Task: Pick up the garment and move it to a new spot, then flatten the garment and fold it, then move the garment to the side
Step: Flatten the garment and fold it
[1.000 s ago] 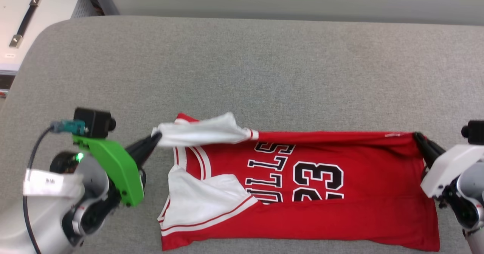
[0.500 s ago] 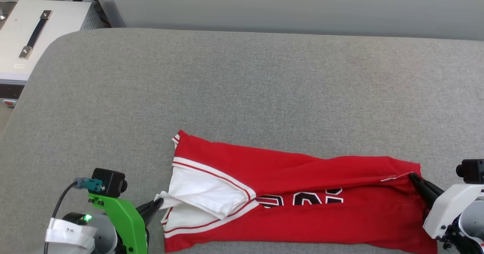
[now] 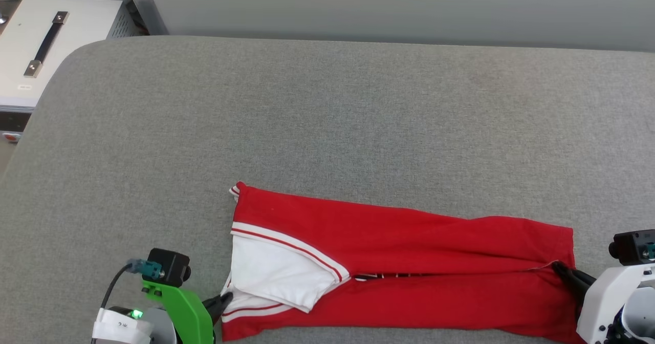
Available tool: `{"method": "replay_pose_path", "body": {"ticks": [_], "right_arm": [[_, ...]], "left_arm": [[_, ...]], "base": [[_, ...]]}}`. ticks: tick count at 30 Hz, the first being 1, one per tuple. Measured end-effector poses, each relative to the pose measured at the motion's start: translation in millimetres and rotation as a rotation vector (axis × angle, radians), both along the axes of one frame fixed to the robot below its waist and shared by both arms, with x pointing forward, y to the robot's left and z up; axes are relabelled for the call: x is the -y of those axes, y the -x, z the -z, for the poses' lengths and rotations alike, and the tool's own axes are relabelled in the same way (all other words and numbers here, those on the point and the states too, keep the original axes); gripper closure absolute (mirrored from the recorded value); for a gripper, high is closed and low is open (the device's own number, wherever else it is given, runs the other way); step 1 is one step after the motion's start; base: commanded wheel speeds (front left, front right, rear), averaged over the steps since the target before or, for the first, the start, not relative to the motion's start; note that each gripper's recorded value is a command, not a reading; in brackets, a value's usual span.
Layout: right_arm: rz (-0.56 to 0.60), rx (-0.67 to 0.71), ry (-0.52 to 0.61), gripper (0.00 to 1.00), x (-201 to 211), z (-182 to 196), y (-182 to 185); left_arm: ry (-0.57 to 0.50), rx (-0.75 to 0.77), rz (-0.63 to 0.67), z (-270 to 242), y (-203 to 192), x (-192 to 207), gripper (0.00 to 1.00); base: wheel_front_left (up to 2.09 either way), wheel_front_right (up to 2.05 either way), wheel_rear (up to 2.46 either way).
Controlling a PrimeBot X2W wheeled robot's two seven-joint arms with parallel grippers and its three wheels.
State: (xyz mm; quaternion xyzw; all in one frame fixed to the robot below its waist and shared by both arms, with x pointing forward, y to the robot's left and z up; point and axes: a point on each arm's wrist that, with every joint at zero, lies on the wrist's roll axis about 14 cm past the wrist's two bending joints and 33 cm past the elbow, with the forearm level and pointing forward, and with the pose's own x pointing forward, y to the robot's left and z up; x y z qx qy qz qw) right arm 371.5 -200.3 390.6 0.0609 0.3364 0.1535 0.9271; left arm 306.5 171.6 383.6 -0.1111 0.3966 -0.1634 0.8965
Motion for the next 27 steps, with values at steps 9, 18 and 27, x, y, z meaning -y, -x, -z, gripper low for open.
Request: {"method": "replay_pose_path", "body": {"ticks": [9, 18, 27], "right_arm": [[-0.003, -0.035, 0.007, 0.00, -0.3, 7.3, 5.3], [0.029, 0.010, -0.034, 0.00, 2.7, -18.7, 2.2], [0.114, -0.021, -0.084, 0.00, 13.8, -30.8, 1.2]], "left_arm": [[-0.035, 0.004, 0.020, 11.0, 1.7, -0.7, 0.00], [0.012, 0.238, -0.063, -32.3, -27.6, -3.2, 0.00], [0.007, 0.549, -0.184, -99.5, -67.9, -17.1, 0.00]], "base": [[0.00, 0.00, 0.00], [0.00, 0.00, 0.00], [0.00, 0.00, 0.00]]}}
